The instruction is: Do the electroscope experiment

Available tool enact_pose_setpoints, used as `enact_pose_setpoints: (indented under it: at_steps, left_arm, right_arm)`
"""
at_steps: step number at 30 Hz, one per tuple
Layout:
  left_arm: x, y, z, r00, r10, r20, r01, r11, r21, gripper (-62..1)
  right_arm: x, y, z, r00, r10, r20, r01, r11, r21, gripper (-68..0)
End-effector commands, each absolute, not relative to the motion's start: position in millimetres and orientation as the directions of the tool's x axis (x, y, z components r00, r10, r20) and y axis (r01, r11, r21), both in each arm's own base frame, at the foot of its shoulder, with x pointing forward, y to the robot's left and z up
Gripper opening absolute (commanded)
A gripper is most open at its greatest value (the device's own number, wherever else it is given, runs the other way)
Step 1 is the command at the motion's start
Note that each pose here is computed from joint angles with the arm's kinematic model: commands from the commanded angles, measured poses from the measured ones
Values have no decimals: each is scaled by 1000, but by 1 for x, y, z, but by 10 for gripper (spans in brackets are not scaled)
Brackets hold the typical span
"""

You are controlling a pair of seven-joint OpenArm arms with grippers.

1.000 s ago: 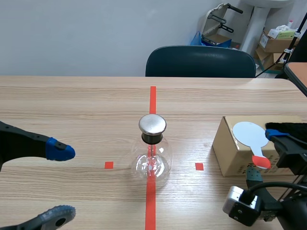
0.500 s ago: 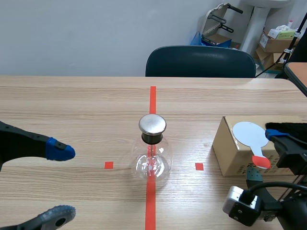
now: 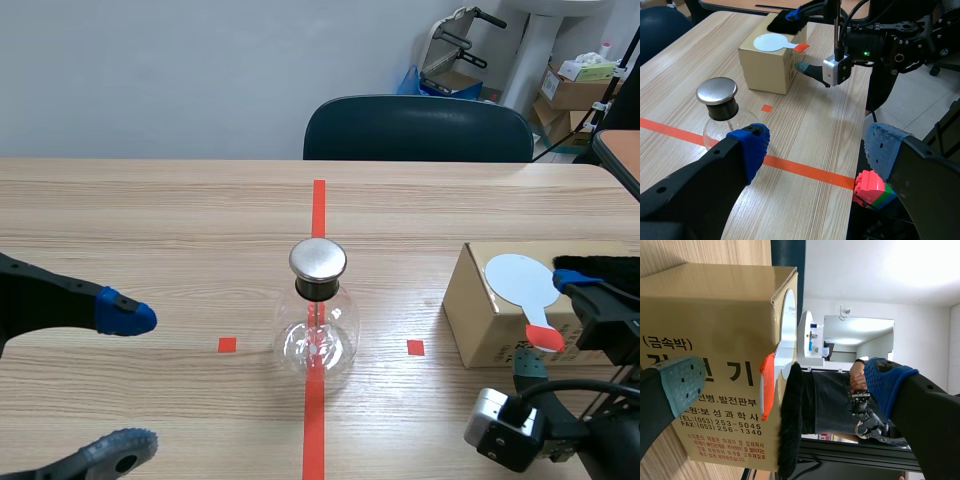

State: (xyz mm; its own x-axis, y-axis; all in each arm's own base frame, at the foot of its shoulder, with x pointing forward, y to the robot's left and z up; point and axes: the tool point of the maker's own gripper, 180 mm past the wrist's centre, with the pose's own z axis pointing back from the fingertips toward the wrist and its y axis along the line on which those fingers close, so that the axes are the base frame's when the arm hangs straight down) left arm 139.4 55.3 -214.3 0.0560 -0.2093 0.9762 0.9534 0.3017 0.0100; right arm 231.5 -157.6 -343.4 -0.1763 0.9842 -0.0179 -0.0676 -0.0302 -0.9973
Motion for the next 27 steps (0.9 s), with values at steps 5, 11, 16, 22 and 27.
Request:
enact_pose_setpoints:
  at_steps: [5, 11, 16, 22, 27]
  left_arm:
    - [139, 52, -208, 55, -182, 982, 954, 299, 2, -185]
    - [139, 52, -208, 54, -182, 982, 954, 300, 3, -188]
    - [142, 51, -207, 44, -178, 983, 949, 316, 14, -260]
    - [156, 52, -209, 32, -178, 983, 920, 389, 40, -314]
    - [169, 54, -217, 51, -187, 981, 887, 460, 41, -314]
  right_arm:
    - [237, -160, -334, -169, 985, -25, -31, -31, -999, 4]
    - [237, -160, -334, -169, 985, -25, -31, -30, -999, 4]
    - [225, -161, -334, -164, 986, -32, -18, -35, -999, 4]
    - [190, -175, -340, -149, 989, 5, -98, -9, -995, 4]
    - [169, -185, -319, -167, 979, 112, -117, 93, -989, 4]
